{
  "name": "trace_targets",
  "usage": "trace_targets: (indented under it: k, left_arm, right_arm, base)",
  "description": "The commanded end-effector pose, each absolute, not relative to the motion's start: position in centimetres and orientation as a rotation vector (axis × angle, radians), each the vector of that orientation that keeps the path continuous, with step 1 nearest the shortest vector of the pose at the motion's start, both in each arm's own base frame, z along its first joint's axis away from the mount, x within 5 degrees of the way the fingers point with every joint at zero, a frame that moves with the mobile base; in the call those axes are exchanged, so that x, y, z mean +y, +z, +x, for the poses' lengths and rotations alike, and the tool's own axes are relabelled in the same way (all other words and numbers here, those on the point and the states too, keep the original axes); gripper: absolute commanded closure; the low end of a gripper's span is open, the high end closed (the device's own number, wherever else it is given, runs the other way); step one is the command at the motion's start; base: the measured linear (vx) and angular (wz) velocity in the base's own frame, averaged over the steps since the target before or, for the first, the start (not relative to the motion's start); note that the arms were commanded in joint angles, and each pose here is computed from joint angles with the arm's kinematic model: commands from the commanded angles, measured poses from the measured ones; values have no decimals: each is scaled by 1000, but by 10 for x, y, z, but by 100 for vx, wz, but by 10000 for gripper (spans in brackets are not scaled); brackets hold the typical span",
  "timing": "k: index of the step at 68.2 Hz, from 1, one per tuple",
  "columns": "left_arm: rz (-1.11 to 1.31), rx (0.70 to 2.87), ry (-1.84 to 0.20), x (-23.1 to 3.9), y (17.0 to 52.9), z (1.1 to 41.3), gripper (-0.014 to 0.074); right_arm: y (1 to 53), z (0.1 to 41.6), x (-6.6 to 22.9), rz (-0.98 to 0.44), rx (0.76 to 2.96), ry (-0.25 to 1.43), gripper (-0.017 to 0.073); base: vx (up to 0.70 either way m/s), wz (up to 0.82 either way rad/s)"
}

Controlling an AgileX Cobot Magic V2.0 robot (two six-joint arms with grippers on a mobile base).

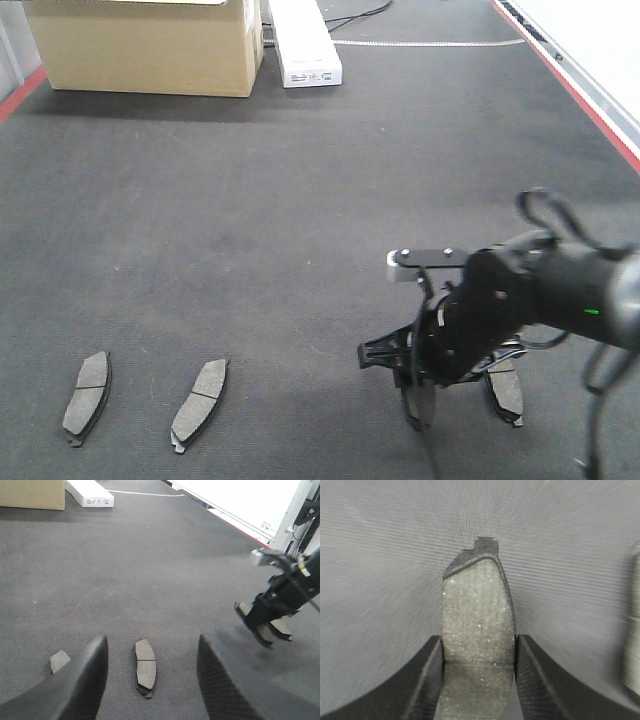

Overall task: Move and align brake pads A on conveyor
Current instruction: 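Lower the right gripper and release its brake pad beside the other pad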

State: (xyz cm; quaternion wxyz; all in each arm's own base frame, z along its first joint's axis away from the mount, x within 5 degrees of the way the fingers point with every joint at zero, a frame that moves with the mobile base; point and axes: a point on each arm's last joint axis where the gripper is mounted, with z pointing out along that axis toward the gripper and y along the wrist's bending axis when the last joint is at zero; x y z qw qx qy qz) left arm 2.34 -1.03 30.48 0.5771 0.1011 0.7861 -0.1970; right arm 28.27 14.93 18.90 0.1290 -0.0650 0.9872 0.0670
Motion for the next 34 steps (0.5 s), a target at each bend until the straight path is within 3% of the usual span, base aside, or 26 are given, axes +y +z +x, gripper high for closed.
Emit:
trace_targets:
  k: [1, 22, 34]
  left_arm:
    - [230, 1753, -488, -12, 318, 25, 218]
    - [230, 1753, -488, -12, 318, 25, 218]
    - [230, 1753, -488, -12, 318, 25, 218]
  right_arm:
    - [201, 295, 156, -178, 2802, 241, 396]
    - [193, 308, 164, -102, 2828, 261, 141]
    - [218, 304, 160, -112, 2748, 286, 123]
  base:
    - [0, 0]
    - [0, 0]
    - [0, 0]
